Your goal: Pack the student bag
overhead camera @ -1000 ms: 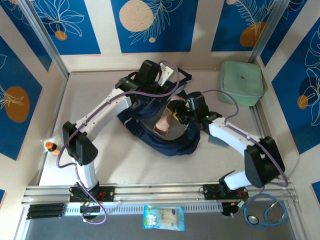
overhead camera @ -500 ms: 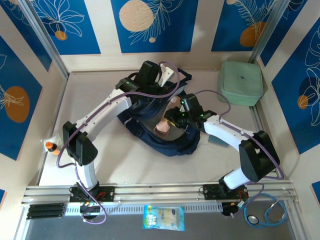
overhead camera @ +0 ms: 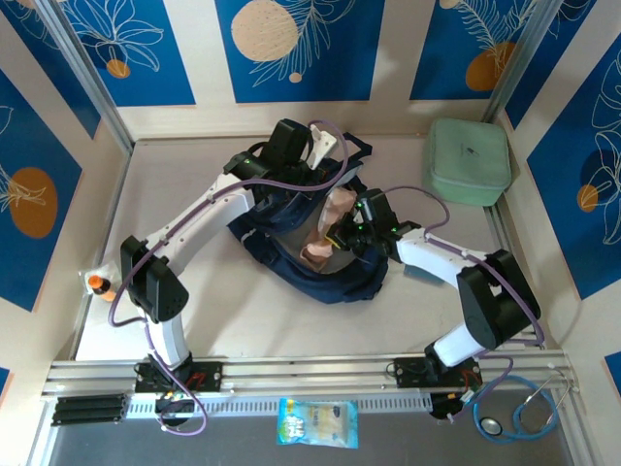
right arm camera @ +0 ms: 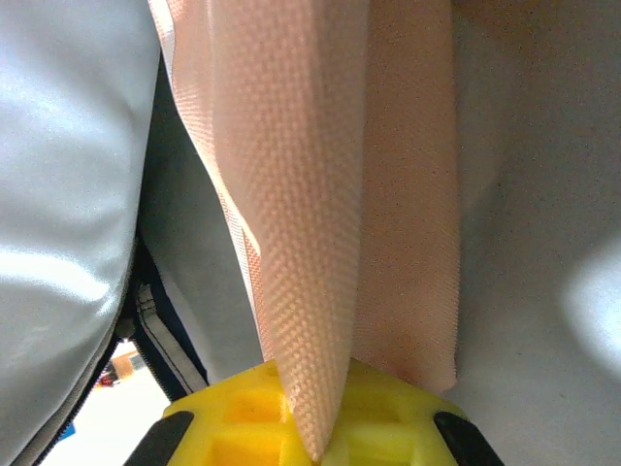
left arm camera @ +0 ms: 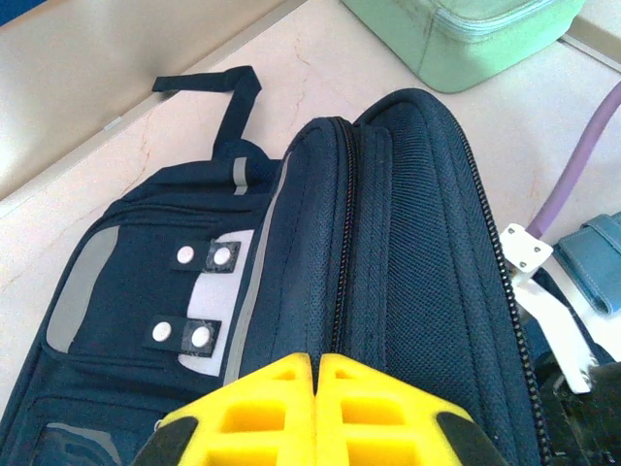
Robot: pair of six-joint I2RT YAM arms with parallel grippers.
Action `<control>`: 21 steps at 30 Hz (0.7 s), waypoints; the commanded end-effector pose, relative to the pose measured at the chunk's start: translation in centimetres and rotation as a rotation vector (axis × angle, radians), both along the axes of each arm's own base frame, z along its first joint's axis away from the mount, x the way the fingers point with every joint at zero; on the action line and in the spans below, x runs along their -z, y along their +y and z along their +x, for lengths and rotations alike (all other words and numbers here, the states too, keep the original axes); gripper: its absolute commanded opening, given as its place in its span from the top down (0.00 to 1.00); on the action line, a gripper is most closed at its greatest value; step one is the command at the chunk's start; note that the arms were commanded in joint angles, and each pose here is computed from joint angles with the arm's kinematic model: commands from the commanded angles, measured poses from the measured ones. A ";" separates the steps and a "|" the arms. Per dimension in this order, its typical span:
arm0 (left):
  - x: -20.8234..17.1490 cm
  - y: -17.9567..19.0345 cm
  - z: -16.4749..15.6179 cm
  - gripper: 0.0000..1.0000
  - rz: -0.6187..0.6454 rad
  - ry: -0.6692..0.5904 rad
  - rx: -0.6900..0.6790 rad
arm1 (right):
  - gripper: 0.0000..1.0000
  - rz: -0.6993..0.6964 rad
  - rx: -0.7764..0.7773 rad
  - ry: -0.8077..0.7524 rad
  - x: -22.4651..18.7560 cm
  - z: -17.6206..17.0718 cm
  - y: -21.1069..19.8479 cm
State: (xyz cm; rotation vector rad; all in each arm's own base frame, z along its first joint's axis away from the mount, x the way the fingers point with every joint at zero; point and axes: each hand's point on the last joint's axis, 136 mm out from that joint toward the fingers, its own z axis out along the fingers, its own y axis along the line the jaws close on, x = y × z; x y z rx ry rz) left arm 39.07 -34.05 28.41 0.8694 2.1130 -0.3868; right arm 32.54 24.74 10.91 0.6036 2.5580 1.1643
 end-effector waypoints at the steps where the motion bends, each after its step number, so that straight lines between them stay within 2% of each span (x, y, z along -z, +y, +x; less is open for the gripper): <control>1: -5.6 -0.2 -0.2 1.00 -0.112 -0.127 0.004 | 0.95 0.136 -0.037 -0.107 -2.6 1.7 1.9; 6: -6.9 0.4 0.0 1.00 -0.127 -0.163 -0.022 | 0.97 0.267 -0.068 -0.288 -8.7 3.4 3.6; 9: -7.4 0.5 0.0 1.00 -0.137 -0.173 -0.027 | 0.97 0.324 -0.051 -0.313 -9.7 3.9 3.7; 13: -7.4 0.2 -0.1 1.00 -0.157 -0.164 -0.017 | 0.96 0.358 -0.027 -0.261 -8.0 4.3 4.2; 21: -7.2 -0.3 -0.2 1.00 -0.180 -0.141 -0.011 | 0.96 0.197 0.032 -0.210 -1.8 6.5 5.7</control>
